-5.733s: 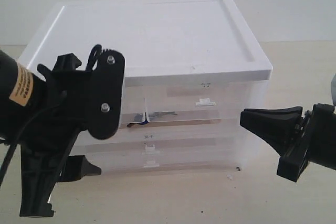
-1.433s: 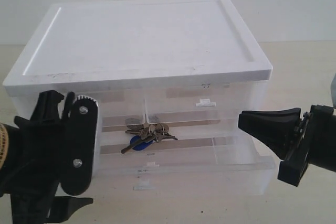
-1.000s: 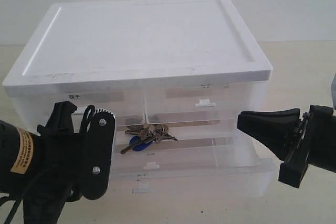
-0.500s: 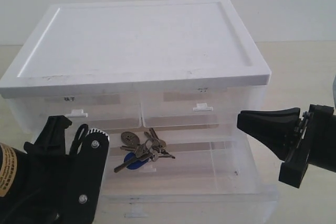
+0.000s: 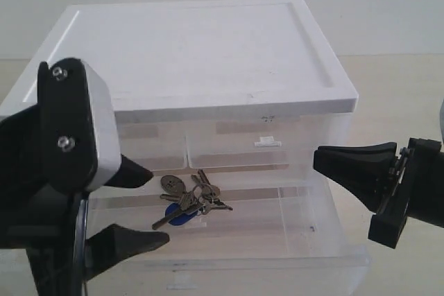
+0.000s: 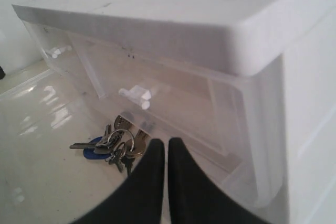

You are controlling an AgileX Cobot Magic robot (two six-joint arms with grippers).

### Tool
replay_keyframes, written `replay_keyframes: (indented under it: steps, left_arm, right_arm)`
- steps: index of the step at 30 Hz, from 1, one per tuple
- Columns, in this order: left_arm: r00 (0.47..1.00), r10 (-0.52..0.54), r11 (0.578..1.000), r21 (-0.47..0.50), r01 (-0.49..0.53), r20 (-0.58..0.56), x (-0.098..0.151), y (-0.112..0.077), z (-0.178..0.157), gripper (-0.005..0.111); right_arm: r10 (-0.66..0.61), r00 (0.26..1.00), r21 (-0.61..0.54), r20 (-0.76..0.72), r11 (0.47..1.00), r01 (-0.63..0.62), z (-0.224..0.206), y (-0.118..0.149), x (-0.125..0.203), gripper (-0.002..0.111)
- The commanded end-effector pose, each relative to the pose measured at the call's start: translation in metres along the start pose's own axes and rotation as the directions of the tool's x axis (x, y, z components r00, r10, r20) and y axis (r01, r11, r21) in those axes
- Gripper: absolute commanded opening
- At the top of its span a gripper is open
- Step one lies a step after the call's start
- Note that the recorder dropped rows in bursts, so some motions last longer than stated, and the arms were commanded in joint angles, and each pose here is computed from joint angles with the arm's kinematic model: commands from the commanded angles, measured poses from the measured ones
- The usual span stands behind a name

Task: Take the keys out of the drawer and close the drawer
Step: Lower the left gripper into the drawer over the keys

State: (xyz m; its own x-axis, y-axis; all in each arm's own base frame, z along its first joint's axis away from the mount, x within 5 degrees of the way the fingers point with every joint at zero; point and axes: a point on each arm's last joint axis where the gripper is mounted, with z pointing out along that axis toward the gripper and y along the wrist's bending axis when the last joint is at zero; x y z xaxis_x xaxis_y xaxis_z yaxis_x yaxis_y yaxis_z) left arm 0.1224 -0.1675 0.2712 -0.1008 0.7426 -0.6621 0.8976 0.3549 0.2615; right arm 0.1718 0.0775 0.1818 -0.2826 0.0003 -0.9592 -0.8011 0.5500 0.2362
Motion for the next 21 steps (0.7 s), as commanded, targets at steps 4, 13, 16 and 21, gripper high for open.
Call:
replay_keyframes:
  steps: [4, 13, 16, 21]
  left_arm:
    - [0.995, -0.075, 0.997, 0.020, 0.077, -0.067, -0.020, 0.006, 0.034, 0.059]
    - [0.984, -0.055, 0.998, -0.037, 0.049, -0.170, -0.013, 0.010, 0.086, 0.059]
    - [0.980, -0.086, 0.994, -0.083, 0.073, -0.178, -0.010, 0.013, 0.094, 0.059]
    - [0.973, -0.102, 0.993, -0.083, 0.087, -0.208, -0.005, 0.012, 0.107, 0.059]
  right_arm:
    - [-0.008, 1.000, -0.005, 0.006, 1.000, 0.008, 0.000, 0.000, -0.001, 0.000]
    - [-0.008, 1.000, -0.018, 0.020, 1.000, 0.008, 0.000, 0.001, -0.002, 0.000]
    - [-0.008, 1.000, -0.018, 0.020, 1.000, 0.008, 0.000, 0.001, -0.002, 0.000]
    - [-0.004, 1.000, -0.027, 0.012, 1.000, 0.005, 0.000, 0.002, -0.001, 0.000]
